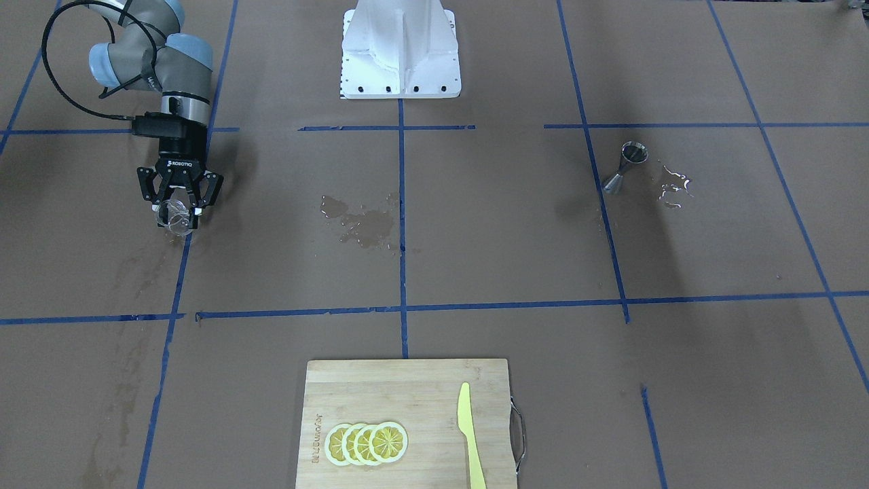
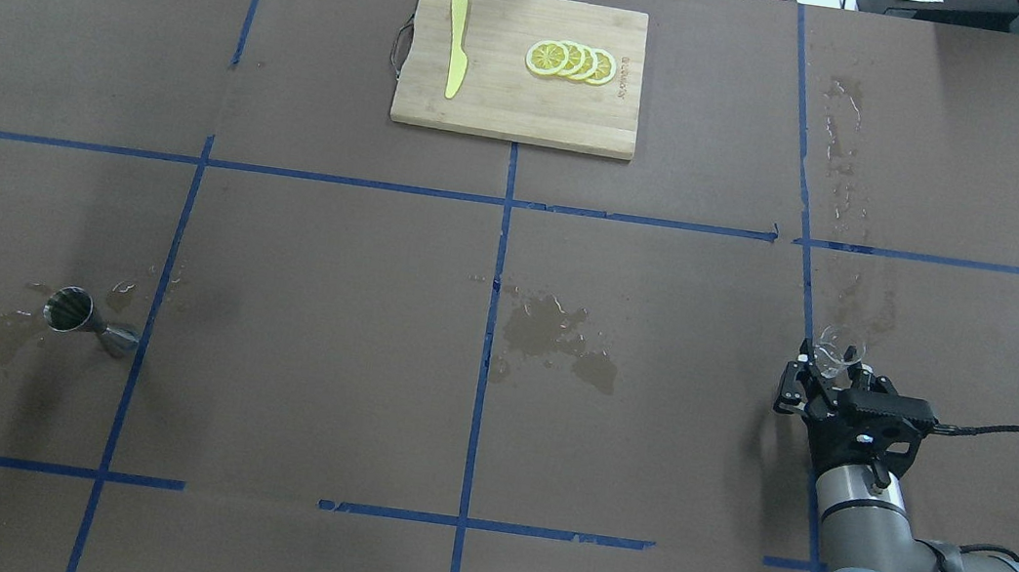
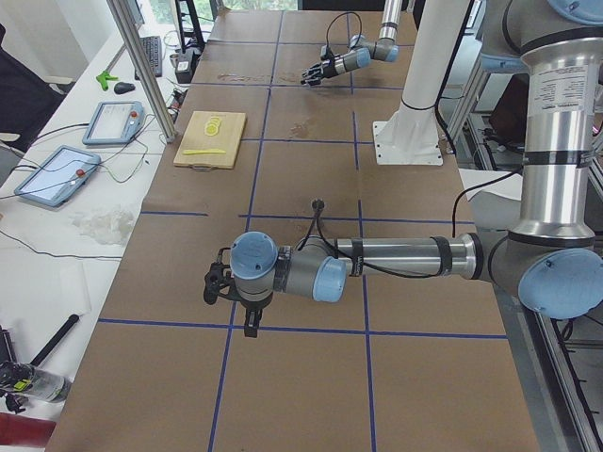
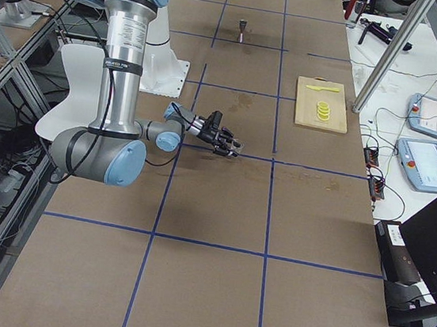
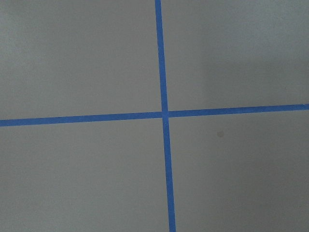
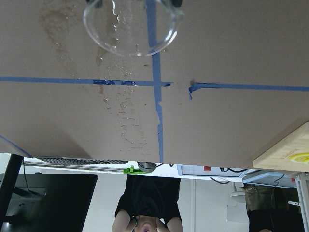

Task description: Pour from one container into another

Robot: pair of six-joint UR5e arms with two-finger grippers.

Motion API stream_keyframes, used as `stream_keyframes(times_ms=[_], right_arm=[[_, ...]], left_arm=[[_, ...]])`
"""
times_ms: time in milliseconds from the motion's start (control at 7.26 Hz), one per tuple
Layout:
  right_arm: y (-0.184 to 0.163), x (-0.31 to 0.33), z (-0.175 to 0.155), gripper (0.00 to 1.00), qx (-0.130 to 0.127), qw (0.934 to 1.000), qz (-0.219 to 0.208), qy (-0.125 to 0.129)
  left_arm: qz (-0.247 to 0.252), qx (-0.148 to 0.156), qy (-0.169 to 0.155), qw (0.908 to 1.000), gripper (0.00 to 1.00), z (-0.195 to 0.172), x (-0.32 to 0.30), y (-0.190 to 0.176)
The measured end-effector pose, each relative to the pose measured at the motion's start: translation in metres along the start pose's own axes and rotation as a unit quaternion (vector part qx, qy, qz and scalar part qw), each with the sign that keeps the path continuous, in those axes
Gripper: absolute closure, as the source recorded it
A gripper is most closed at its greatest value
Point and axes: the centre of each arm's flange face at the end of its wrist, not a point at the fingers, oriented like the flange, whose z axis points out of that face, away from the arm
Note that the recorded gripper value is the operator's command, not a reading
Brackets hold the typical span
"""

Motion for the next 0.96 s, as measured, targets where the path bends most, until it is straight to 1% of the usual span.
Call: stream_keyframes(times_ms=[275, 688, 964], right_arm=[[0.002, 0.002, 0.001, 0.74, 0.001, 0.9999, 0.014, 0.002], [0.009, 0.008, 0.006, 0.59, 0.003, 0.9998, 0.020, 0.008], [0.011, 0.010, 0.007, 0.41, 0.003, 0.9997, 0.021, 0.009]], left_arm=[[0.000, 0.000, 0.000, 1.0000, 0.00, 0.000, 0.000, -0.001], [0.000, 0.000, 0.001, 1.0000, 0.00, 0.000, 0.001, -0.001], [0.001, 0.001, 0.000, 1.0000, 0.00, -0.001, 0.001, -0.002]])
